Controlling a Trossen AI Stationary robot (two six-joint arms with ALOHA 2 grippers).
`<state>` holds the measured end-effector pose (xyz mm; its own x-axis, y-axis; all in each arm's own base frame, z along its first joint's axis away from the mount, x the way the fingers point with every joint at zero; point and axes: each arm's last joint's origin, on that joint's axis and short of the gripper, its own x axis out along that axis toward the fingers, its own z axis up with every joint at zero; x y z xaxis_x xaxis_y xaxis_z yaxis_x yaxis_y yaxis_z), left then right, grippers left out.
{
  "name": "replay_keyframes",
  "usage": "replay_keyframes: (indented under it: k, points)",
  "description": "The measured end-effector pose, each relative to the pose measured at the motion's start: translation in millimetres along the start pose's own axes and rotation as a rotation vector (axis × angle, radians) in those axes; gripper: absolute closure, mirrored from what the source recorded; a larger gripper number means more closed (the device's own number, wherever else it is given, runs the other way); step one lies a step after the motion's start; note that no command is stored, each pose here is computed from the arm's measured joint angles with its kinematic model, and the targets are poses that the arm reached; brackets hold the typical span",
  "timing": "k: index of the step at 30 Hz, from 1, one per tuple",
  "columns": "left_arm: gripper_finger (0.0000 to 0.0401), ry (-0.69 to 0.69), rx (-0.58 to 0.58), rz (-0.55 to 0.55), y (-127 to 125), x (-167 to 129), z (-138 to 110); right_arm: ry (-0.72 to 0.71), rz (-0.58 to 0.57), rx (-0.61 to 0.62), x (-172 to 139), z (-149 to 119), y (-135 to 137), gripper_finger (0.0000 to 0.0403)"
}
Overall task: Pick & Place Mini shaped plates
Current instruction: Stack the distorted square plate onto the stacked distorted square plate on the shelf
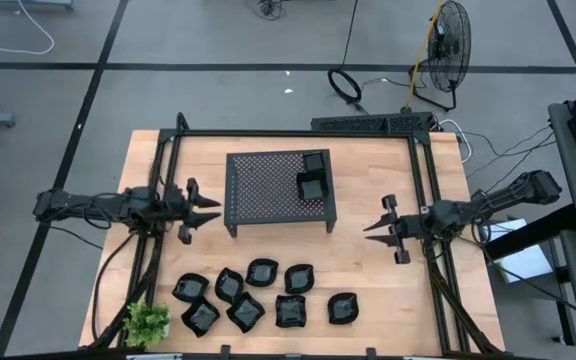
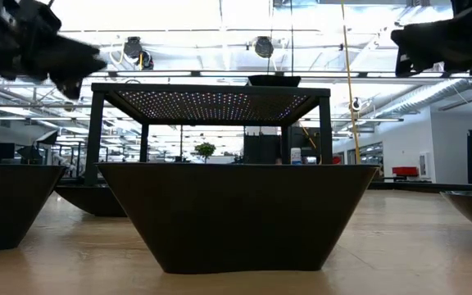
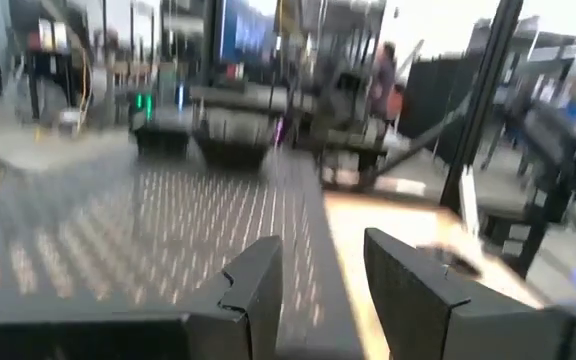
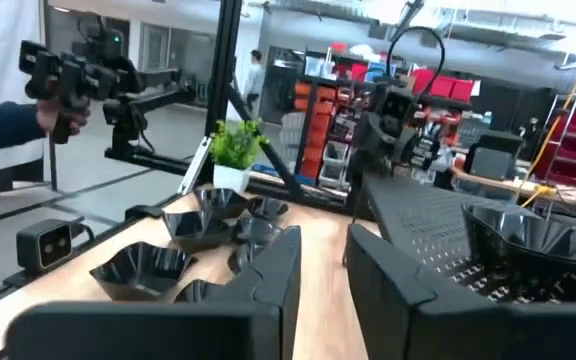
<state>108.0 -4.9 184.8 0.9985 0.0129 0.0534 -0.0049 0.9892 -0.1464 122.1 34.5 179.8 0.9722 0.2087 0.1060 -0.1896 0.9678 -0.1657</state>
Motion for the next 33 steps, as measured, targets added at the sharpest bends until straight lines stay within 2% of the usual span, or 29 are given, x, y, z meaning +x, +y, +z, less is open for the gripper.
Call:
replay_keyframes:
  k: [6,15,18,20,24,28,31,33]
  points:
    - [0.0256,-0.227,-0.057,-0.037,-3,-3,22,-0.019,-0.005,-0.018,0,2,0,0.0328]
    - [0.0256,-0.195,-0.081,-0.014,-2,-2,19,0.008,-0.164,-0.029,0,1,-5,0.0328]
    - [0.0256,-0.264,-0.218,0.054,-1,-1,28,0.014,-0.185,-0.055,0,1,-6,0.0328]
    - [0.0256,-0.262,-0.327,0.064,-3,1,45,0.017,-0.184,-0.080,0,1,-6,0.0328]
    - [0.0255,-0.082,-0.385,0.051,-21,24,91,0.015,-0.186,-0.113,0,2,-6,0.0328]
    - [0.0255,0.118,-0.319,-0.015,-57,72,138,-0.066,-0.209,-0.175,-1,10,-7,0.0328]
    - [0.0255,0.418,-0.300,0.024,-85,103,148,-0.138,-0.231,-0.192,-2,18,-9,0.0328]
    - [0.0255,0.650,-0.392,0.125,-102,117,141,-0.158,-0.236,-0.191,-3,20,-9,0.0328]
